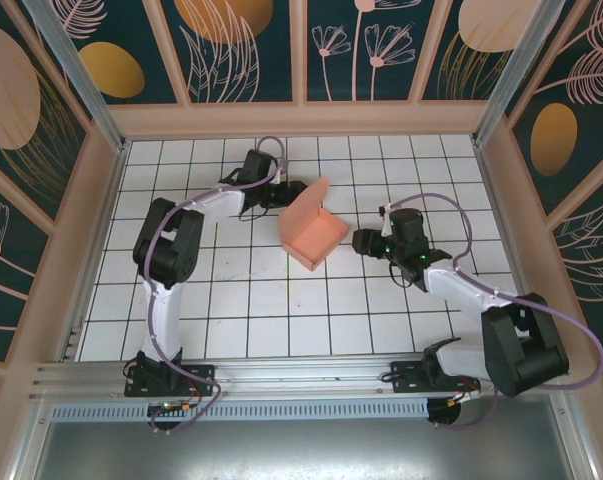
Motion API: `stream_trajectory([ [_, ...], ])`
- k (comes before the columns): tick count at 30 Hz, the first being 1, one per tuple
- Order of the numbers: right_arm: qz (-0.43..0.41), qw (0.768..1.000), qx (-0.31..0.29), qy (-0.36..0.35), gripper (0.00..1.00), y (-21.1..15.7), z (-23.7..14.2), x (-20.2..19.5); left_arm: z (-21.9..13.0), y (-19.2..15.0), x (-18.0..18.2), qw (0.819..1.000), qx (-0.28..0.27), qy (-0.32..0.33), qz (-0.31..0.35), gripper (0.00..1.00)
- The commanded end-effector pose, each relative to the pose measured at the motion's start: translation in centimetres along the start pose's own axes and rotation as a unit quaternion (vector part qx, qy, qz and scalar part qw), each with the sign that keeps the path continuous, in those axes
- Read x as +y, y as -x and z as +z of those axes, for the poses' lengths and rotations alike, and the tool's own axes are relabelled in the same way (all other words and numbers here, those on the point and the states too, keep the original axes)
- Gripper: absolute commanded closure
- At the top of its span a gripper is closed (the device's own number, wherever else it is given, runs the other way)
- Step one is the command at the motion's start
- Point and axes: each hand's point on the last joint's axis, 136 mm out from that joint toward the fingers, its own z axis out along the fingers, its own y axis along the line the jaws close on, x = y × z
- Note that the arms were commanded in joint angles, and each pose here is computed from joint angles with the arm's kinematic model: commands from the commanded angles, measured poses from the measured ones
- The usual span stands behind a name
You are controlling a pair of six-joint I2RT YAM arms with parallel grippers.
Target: Fold the paper box
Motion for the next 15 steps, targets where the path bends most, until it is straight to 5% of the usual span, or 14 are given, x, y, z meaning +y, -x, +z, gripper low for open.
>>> stream_trajectory([
  [1,-0.001,1.000,-0.009,0.003,0.30,0.1,-0.7,-0.5,1.8,-2.5,-2.8,0.997,0.061,-0.025,0.038,0.26],
  [10,0.044,0.999,-0.012,-0.019,0.33,0.7,-0.7,-3.2,-3.4,1.9,-2.0,0.993,-0.064,0.076,0.071,0.08],
  [15,0.077,0.996,0.026,-0.020,0.41,1.0,2.1,-4.3,-11.4,4.5,0.6,0.956,-0.228,0.182,0.034,0.04],
])
